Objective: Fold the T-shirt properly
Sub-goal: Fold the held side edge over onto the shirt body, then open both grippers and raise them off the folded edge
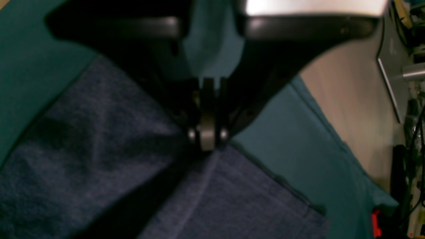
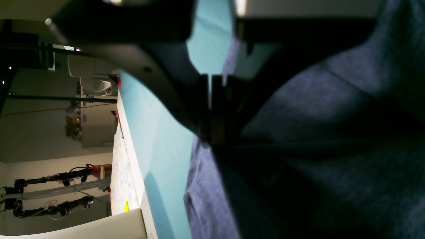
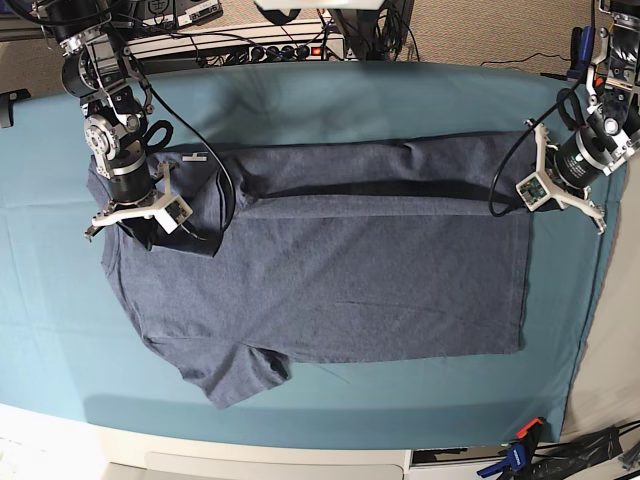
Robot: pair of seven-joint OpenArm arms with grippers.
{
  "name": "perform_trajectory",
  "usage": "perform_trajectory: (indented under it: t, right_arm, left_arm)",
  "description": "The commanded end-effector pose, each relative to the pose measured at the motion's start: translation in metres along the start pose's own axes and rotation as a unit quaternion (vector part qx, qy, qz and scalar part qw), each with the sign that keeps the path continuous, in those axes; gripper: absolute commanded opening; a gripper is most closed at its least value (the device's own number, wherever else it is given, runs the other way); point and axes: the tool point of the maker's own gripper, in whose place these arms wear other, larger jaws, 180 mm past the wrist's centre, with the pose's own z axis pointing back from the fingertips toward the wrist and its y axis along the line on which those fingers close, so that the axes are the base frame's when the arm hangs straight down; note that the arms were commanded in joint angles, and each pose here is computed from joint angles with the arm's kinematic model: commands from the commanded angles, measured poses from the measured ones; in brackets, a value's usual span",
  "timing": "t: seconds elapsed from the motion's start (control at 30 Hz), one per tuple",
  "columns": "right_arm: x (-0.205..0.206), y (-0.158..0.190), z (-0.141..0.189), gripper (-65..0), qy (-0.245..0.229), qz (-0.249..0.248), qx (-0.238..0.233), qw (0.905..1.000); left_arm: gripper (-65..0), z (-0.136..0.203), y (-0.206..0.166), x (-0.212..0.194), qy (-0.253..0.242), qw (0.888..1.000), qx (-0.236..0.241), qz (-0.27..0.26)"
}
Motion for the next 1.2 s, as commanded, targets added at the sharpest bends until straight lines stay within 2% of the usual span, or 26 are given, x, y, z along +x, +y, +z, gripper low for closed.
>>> perform_trajectory:
  t: [0.0,0.37,0.47,0.5,0.53,0.6,0.93,1.17]
  right_arm:
    - [0.004,-0.019,-0.001,-65.0,-0.01,0.005,-0.028,0.9996]
    - [0.004,-0.019,-0.001,-65.0,-0.009,0.005,-0.028,0.9996]
    - [0.006,-0.019,-0.001,-45.6,-0.015,0.005,-0.028,0.9995]
    - [0.007,-0.019,-0.001,-41.4,-0.018,0.005,-0.028,0.9994]
    - [0.008,-0.019,-0.001,-40.1,-0.02,0.005,-0.028,0.9994]
    - [0.008,-0.019,-0.001,-40.1,-0.02,0.005,-0.028,0.9994]
    - [0.005,-0.045,0.002,-40.1,-0.014,-0.016,-0.1,0.9948]
    - [0.004,-0.046,0.002,-40.1,-0.011,-0.016,-0.103,0.9945]
  left_arm:
    - [-65.0,0.003,0.013,0.006,-0.011,1.0,0.016,-0.008]
    - [-65.0,0.003,0.013,0.006,-0.011,1.0,0.016,-0.008]
    - [-51.4,0.003,0.013,0.006,-0.011,1.0,0.016,-0.008]
    - [-47.2,0.003,0.013,0.006,-0.011,1.0,0.016,-0.009]
    - [-44.0,0.003,0.013,0.006,-0.011,1.0,0.016,-0.008]
    - [-41.0,0.003,0.013,0.006,-0.011,1.0,0.016,-0.009]
    - [-40.9,0.003,0.013,0.006,-0.011,1.0,0.016,-0.008]
    - [-40.9,0.003,0.013,0.006,-0.011,1.0,0.016,-0.008]
